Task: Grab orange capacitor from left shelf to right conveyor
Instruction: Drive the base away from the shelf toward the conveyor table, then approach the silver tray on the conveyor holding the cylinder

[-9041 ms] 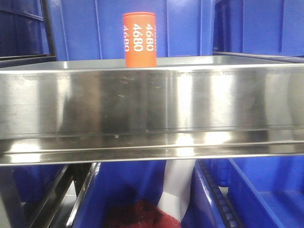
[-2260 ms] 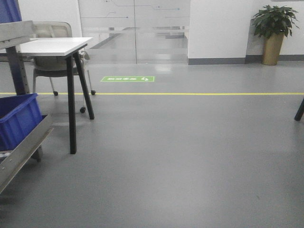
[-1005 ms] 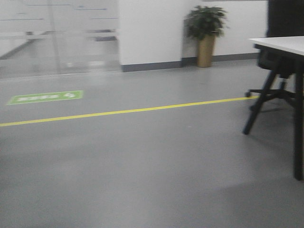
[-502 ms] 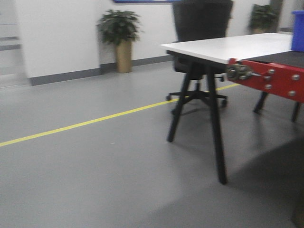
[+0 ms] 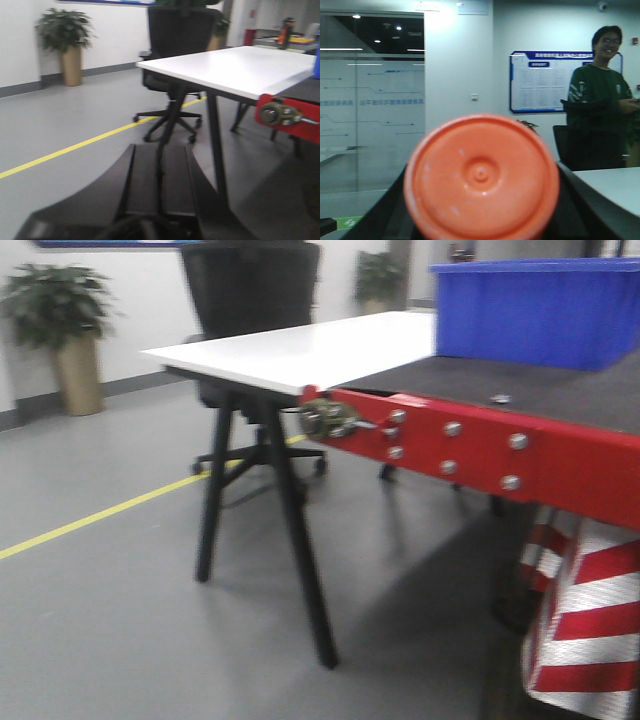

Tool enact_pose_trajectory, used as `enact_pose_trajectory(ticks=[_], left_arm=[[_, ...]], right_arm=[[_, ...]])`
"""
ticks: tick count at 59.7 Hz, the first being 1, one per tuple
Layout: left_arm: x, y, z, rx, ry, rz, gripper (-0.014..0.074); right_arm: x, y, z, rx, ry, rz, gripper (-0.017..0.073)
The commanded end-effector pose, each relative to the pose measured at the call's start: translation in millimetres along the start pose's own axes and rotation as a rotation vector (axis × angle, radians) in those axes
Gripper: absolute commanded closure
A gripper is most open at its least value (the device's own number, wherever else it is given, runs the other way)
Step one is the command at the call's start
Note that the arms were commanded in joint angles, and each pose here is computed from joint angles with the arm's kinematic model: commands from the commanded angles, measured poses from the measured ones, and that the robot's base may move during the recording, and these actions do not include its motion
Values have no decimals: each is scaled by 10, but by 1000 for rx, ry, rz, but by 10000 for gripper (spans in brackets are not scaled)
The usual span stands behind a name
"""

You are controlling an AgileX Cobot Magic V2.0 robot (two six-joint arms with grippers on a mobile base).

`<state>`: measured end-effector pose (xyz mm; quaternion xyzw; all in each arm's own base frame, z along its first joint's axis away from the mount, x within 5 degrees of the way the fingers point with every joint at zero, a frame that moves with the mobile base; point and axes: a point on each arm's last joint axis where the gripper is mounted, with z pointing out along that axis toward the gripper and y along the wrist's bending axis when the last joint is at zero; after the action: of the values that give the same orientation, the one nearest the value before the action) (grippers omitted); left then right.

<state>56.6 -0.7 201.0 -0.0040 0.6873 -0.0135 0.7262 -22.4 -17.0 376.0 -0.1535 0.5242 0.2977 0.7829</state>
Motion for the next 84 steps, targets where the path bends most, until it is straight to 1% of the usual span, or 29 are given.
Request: enact_pose_trajectory(ticks=[1,84], left_arm=[[-13,-5,-2,8,-76,-9,720],[-13,-5,-2,8,-76,-9,720]], right_arm=[[-146,11,-31,-1,-108,-19,508],[-151,12,-32,-1,-114,-19,508]])
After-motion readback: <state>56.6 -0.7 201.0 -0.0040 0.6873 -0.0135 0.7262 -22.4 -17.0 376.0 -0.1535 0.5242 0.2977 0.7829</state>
